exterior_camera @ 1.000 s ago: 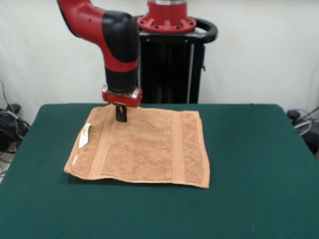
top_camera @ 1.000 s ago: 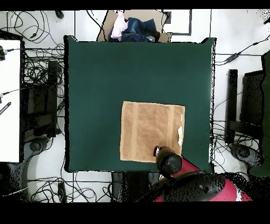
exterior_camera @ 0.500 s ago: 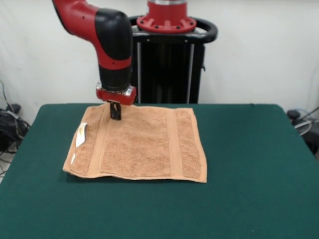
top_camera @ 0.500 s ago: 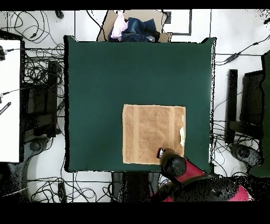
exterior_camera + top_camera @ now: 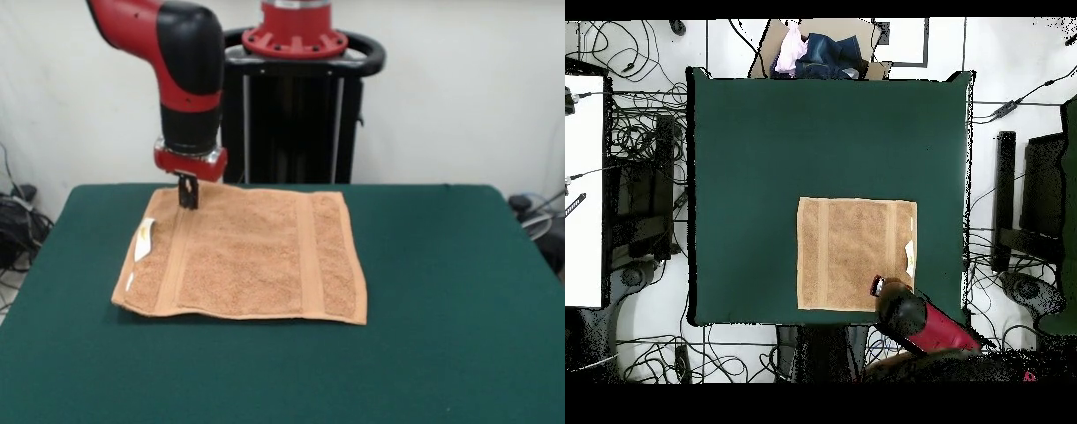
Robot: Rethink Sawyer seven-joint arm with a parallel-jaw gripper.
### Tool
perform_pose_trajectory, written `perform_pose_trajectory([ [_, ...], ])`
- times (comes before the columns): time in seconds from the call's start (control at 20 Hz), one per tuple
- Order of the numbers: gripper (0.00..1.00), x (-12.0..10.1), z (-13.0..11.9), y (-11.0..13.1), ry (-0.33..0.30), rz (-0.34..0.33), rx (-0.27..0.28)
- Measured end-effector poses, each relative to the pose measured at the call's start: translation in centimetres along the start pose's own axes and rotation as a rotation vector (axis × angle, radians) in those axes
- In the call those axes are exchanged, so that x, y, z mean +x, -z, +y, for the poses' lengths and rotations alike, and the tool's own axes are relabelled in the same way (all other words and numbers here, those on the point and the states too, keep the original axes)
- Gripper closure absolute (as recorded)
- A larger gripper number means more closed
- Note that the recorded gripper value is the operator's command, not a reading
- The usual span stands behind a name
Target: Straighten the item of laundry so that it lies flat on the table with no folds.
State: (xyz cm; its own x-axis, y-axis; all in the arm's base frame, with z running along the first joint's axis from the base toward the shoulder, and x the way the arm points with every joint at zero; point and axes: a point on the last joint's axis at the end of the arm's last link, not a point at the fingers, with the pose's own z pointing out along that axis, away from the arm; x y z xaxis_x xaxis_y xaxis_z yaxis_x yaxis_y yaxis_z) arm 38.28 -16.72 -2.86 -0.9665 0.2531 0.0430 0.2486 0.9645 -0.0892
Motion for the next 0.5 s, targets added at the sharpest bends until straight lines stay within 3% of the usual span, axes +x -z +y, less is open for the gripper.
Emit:
perform_pose_trajectory([
  [0.5,1.00,-2.4,-1.7,2.0,-0.014,-0.067,0.031],
])
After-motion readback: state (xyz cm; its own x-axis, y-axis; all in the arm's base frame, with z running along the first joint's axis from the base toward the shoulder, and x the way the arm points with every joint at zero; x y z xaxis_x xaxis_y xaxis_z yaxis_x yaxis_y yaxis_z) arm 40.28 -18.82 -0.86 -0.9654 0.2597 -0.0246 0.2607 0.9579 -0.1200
